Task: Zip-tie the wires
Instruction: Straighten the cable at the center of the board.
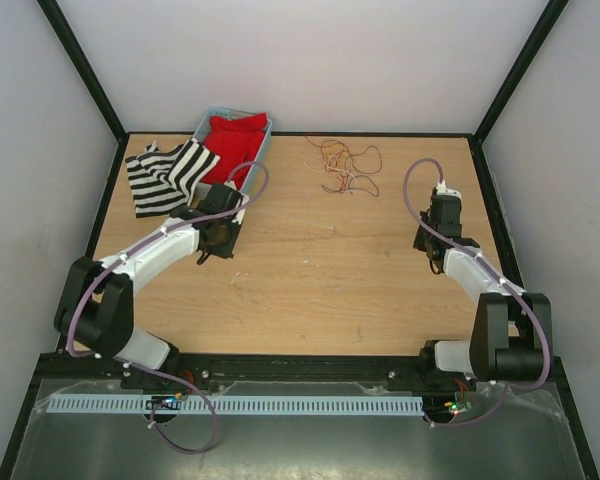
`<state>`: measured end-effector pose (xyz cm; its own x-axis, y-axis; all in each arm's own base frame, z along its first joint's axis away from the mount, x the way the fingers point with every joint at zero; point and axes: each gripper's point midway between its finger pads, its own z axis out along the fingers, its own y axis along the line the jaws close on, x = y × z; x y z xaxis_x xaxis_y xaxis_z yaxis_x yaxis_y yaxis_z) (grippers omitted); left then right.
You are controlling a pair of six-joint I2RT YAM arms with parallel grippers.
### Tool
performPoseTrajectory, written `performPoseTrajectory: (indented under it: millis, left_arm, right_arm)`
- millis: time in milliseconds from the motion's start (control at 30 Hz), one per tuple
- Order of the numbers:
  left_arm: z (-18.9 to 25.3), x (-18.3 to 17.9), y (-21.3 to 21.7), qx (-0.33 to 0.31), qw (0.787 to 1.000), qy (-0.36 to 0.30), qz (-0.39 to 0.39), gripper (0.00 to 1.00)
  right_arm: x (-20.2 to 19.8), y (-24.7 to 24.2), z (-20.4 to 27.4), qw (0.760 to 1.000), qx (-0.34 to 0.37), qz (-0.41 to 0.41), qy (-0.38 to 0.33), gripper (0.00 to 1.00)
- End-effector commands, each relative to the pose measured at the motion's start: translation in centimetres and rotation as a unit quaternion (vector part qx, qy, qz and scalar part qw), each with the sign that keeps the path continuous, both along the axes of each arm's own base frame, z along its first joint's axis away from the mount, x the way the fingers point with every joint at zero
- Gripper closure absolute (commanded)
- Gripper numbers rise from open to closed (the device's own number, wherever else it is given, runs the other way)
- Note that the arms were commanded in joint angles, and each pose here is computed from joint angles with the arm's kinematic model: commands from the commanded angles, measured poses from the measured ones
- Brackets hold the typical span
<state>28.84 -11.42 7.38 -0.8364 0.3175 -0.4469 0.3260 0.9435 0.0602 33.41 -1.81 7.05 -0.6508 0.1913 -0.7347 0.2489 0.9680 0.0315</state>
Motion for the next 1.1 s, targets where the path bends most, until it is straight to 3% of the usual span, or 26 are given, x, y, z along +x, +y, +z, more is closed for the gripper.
performPoseTrajectory:
  millis: [0,433,1067]
  left_arm:
    - [-0.9,0.0,4.1,0.094,0.994,0.010,0.055,1.00]
    - [-4.4,0.5,6.2,0.153,0.983,0.060,0.076,1.00]
    - [-5.4,2.3,9.0,0.160,0.977,0.079,0.116,1.00]
  right_arm:
    - [1.0,-5.1,1.2,0.994,-0.065,-0.082,-0.014,1.00]
    - [-0.1,-8.2,-0.9,0.989,-0.080,-0.122,0.024,1.00]
    - [-0.2,-7.8,-5.3,0.989,-0.052,-0.087,0.107,1.00]
